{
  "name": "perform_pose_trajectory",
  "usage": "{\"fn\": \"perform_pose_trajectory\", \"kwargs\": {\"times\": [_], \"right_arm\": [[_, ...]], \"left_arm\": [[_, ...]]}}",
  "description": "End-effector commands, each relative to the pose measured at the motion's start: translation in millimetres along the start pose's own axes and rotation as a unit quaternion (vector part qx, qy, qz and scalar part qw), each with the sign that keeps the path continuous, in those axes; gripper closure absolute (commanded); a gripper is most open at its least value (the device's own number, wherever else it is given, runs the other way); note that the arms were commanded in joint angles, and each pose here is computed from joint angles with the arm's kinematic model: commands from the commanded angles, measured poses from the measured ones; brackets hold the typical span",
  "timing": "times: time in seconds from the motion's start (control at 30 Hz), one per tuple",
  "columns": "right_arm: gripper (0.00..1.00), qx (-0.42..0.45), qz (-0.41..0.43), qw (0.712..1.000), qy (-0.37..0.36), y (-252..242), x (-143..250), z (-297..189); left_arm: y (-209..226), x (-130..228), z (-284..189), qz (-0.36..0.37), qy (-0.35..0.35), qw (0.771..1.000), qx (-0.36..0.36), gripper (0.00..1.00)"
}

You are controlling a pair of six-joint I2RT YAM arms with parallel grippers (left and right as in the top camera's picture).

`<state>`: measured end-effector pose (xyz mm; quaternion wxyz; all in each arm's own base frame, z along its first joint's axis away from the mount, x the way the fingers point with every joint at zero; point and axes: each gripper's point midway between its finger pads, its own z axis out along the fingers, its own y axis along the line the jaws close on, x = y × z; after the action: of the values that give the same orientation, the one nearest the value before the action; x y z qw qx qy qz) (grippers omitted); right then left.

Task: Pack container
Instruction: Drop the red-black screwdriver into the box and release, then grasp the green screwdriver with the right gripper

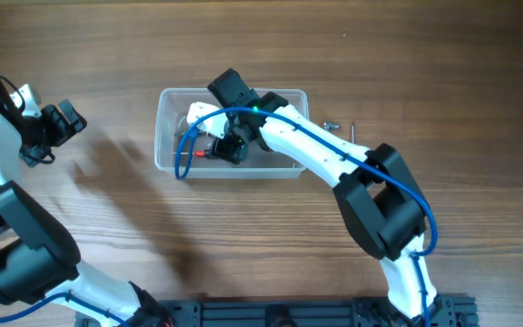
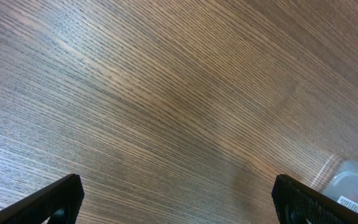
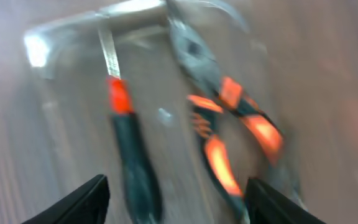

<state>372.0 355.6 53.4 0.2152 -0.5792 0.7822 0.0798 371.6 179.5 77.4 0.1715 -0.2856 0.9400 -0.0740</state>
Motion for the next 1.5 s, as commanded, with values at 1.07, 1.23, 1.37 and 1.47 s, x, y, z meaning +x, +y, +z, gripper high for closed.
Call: {"fn": "perform_pose_trajectory", "kwargs": {"times": [1.07,1.23,1.37,1.47], "right_arm": [[0.64,0.052,0.657,0.714,0.237,-24,299,-42],[0.96,0.052,0.657,0.714,0.238,-23,299,-42],[0.96,0.065,0.652,0.715,0.244,-26,303,-46],[0.96,0.095,0.641,0.724,0.237,-40,298,-67]], "left_arm": [[0,-7,-4,-0.001,-0.01,1.0,0.001,0.0],[0,-7,-4,-0.001,-0.01,1.0,0.0,0.0],[0,-7,-4,-0.001,-0.01,1.0,0.001,0.0],[0,-7,-4,-0.001,-0.01,1.0,0.001,0.0]]}}
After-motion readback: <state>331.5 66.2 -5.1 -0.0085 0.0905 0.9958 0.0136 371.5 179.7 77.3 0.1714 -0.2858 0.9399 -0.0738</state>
